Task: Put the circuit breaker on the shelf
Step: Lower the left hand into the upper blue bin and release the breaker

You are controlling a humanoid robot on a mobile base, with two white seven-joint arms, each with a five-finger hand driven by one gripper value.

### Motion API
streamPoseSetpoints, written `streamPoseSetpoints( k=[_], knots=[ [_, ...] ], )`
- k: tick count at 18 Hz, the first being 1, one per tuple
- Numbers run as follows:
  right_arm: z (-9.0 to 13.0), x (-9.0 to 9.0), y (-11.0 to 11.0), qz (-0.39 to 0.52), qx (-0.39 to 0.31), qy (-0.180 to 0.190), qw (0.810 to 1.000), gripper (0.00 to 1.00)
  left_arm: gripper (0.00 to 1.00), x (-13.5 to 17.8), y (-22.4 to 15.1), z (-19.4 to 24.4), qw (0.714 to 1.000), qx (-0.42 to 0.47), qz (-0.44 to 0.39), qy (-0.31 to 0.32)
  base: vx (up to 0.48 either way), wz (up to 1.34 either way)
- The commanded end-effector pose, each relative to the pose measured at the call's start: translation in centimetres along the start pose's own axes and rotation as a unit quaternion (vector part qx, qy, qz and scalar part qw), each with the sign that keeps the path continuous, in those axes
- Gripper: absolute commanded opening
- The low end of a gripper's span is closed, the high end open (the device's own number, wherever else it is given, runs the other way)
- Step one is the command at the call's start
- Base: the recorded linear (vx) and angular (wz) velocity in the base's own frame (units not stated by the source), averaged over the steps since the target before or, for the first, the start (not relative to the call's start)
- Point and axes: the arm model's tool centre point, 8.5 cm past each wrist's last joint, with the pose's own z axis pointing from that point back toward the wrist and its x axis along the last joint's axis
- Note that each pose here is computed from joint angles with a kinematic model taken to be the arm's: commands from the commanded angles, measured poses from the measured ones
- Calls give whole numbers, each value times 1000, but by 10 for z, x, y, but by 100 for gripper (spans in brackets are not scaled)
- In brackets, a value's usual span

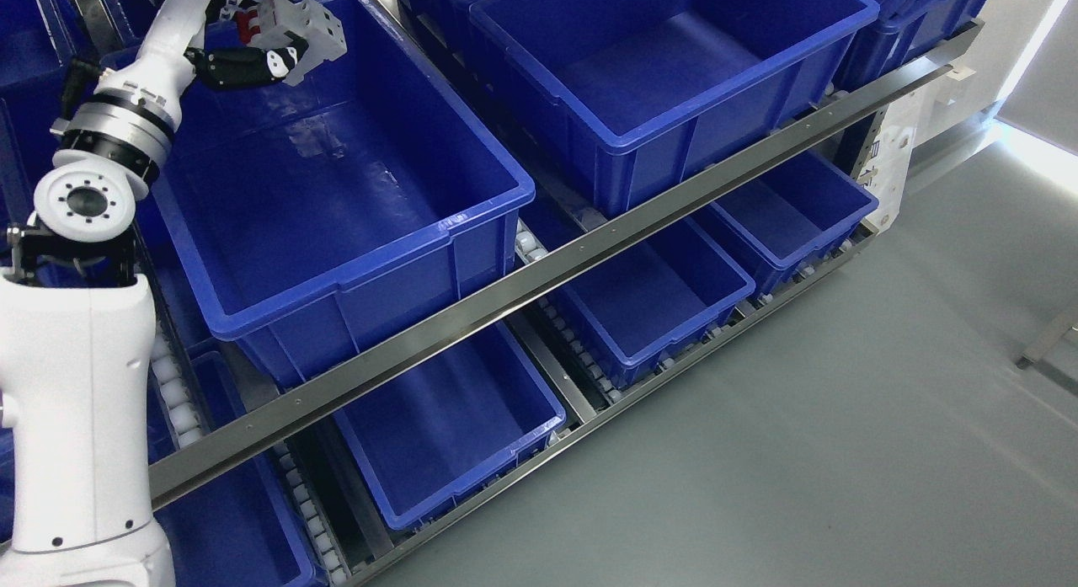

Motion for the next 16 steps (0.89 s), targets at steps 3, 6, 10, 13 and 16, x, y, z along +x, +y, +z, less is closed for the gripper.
streamPoseSetpoints(
  k=[3,6,10,13,16],
  knots=[
    [1,-13,-12,2,-9,29,1000,100,23,-112,-69,-36,967,-178,-73,170,0,0],
    [1,-13,-12,1,-9,29,1000,100,23,-111,-90,-37,961,-201,-84,172,0,0],
    [1,-13,-12,1,-9,29,1000,100,24,-123,-103,-28,955,-213,-85,187,0,0],
    [1,-13,-12,1,-9,29,1000,100,25,-131,-107,-24,952,-220,-83,198,0,0],
    [1,-13,-12,1,-9,29,1000,100,27,-138,-113,-18,951,-220,-84,203,0,0]
  ],
)
